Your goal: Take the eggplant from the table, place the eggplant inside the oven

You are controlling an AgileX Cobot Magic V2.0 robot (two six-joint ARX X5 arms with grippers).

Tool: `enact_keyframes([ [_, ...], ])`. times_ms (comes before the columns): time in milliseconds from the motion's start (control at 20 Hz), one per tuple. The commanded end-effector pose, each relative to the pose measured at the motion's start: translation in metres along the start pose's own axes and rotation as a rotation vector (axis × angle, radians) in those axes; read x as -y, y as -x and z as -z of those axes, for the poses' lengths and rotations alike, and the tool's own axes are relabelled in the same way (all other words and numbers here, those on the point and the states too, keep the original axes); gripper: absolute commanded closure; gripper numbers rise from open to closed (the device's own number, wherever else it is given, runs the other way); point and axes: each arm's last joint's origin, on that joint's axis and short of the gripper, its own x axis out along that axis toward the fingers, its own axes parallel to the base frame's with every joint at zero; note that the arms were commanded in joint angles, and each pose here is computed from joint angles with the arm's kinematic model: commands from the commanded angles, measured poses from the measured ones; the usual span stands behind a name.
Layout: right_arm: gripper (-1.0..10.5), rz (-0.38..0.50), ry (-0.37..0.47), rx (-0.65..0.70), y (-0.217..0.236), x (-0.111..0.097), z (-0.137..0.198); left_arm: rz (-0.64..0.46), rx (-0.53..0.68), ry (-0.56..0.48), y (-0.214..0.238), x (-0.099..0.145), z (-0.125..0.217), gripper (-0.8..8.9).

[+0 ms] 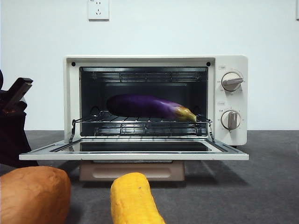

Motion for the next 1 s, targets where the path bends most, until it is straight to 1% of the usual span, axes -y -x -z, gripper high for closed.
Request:
enact_keyframes([
  [50, 9.4, -0.005, -0.031, 0.031, 0.006, 0.002, -0.005, 0.101, -0.005, -0.033, -0.003, 0.001, -0.002, 8.07],
  [150, 9.4, -0.004, -0.035, 0.04, 0.009, 0.003, -0.004, 0.159, 0.0, -0.039, -0.003, 0.003, -0.002, 8.07],
  [350, 9.4, -0.005, -0.041, 0.035, 0.01, 0.004, -0.004, 0.234, 0.015, -0.05, -0.001, 0.005, -0.004, 8.07],
  [750, 9.4, -0.011, -0.046, -0.035, 0.01, 0.003, 0.003, 0.407, 0.068, -0.067, 0.011, 0.007, -0.013, 8.07],
  [850, 9.4, -0.012, -0.051, -0.041, 0.01, 0.003, 0.004, 0.425, 0.087, -0.083, 0.016, 0.009, -0.019, 8.07],
  [1000, 9.4, -0.012, -0.053, -0.049, 0.01, 0.003, 0.005, 0.421, 0.123, -0.108, 0.024, 0.013, -0.032, 8.07],
])
